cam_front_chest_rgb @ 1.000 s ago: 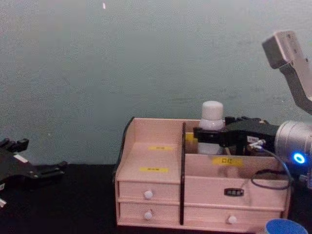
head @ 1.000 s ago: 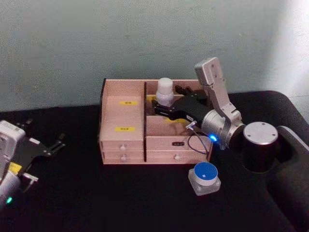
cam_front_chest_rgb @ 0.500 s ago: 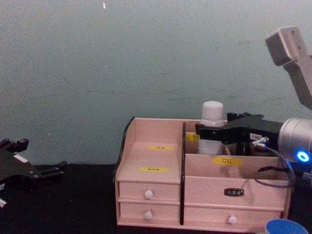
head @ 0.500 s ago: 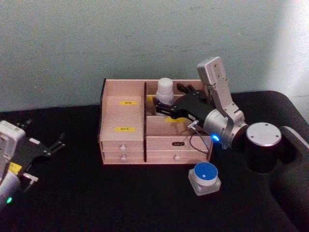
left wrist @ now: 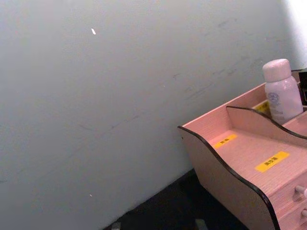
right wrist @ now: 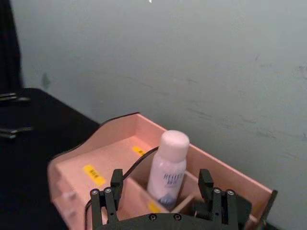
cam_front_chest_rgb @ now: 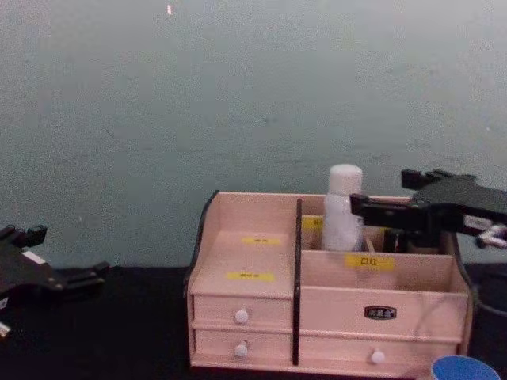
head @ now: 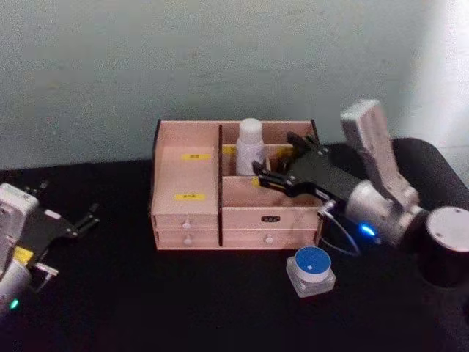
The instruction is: Pick up the facial cleanser and watermelon frost from the table and place them into the tiered storage box.
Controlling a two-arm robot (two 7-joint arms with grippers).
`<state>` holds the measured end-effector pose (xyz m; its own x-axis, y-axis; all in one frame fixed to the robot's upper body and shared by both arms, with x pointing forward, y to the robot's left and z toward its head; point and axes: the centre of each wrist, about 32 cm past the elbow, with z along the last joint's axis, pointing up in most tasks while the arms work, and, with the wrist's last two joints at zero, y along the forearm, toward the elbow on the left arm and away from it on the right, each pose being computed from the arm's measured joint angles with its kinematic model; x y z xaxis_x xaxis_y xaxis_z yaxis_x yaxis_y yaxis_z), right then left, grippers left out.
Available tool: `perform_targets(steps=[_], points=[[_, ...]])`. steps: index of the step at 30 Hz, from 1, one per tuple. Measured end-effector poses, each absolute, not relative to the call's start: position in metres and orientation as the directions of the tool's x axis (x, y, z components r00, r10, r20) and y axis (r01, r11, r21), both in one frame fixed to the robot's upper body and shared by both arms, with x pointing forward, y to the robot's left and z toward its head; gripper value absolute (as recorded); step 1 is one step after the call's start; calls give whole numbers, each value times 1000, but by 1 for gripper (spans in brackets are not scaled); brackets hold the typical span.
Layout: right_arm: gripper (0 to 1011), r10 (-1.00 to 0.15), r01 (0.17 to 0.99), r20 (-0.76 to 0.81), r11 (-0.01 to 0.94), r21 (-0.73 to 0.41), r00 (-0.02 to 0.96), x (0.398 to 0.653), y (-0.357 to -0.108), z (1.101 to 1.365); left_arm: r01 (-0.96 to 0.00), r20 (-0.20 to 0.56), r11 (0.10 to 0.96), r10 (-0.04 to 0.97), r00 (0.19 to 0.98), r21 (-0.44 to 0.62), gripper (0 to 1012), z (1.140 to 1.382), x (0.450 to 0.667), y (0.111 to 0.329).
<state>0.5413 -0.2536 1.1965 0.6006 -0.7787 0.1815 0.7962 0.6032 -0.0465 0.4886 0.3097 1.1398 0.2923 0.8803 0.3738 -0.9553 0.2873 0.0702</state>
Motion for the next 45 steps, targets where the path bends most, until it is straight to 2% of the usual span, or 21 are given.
perform_targets(steps=[11,17,34,45], points=[[1000,-722,739,170,669,-73,670,492,-289,1200,-955,374,287,880,292,70,1001,1140,489,310],[1000,-708,722,141,683,-116,692,475,-300,1197,-955,374,287,880,292,70,1001,1140,489,310],[1000,-688,680,69,689,-250,722,452,-314,1181,-955,374,287,880,292,70,1001,1140,489,310],[1000,-703,683,61,662,-309,709,452,-314,1169,-955,374,287,880,292,70,1001,1140,489,310]])
